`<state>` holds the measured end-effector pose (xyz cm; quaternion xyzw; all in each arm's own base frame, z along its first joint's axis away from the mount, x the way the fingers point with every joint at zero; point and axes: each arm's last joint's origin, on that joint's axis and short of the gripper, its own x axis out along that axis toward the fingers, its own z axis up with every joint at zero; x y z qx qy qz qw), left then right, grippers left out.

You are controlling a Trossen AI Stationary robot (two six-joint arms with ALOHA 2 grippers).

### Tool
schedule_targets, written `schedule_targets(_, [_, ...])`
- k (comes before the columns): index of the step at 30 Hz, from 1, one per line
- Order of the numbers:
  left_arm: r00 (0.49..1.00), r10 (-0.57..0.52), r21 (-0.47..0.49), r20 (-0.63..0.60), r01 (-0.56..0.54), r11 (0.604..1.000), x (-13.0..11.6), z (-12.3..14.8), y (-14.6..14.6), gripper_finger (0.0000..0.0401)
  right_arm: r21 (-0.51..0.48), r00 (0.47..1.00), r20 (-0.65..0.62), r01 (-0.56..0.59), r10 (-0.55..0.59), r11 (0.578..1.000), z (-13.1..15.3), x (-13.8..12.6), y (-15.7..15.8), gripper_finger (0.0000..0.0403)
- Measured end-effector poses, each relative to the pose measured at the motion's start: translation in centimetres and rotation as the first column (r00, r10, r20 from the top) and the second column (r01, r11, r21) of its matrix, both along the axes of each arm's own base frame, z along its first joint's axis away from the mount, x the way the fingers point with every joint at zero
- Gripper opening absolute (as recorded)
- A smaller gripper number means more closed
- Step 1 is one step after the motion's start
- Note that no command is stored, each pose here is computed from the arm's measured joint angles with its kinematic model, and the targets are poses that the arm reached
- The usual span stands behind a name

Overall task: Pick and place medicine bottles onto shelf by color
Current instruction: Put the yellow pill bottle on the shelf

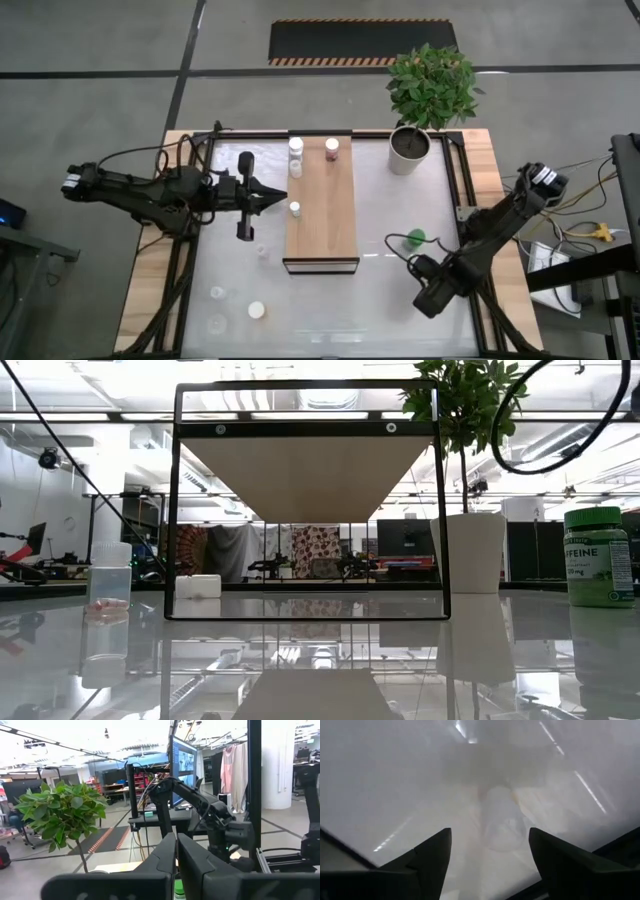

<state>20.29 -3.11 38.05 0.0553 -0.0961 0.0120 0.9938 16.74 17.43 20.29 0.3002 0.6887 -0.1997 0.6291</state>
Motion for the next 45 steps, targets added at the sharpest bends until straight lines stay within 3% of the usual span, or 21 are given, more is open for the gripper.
schedule_targets(6, [1.000,0.005,0.023,0.000,-0.005,1.000,0.0,0.0,0.0,0.0000,-0.036,0.999,-0.028,-0.030,0.029,0.999,-1.1,0.3,0.3,0.0232])
schedule_targets(13, [1.000,0.004,0.023,-0.001,-0.004,1.000,0.0,0.0,0.0,0.0000,-0.062,0.999,-0.024,-0.040,0.038,0.997,-1.5,0.5,0.4,0.0174])
schedule_targets(21, [1.000,0.004,0.024,-0.009,-0.003,1.000,0.2,-0.2,0.0,0.0000,-0.020,0.999,-0.006,-0.038,0.038,0.999,-0.5,0.3,0.2,0.0124])
schedule_targets(28, [0.999,0.000,0.022,-0.041,0.001,1.000,0.9,-0.9,-0.2,0.0000,0.069,0.995,0.089,-0.053,0.046,0.996,4.5,0.7,0.5,0.0132])
schedule_targets(33, [0.998,-0.013,-0.026,-0.062,0.012,1.000,1.8,-1.7,-0.4,0.0000,0.045,0.963,0.267,-0.063,0.049,0.997,9.7,2.0,0.4,0.0134])
schedule_targets(37, [0.996,-0.025,-0.020,-0.087,0.023,1.000,2.5,-2.4,-0.9,0.0000,-0.024,0.928,0.358,-0.101,0.103,0.995,13.3,3.4,-0.2,0.0135])
schedule_targets(45, [0.993,-0.042,-0.012,-0.114,0.041,0.999,3.1,-2.9,-1.4,0.0000,-0.201,0.917,0.323,-0.174,0.233,0.964,18.5,5.8,-4.2,0.0136])
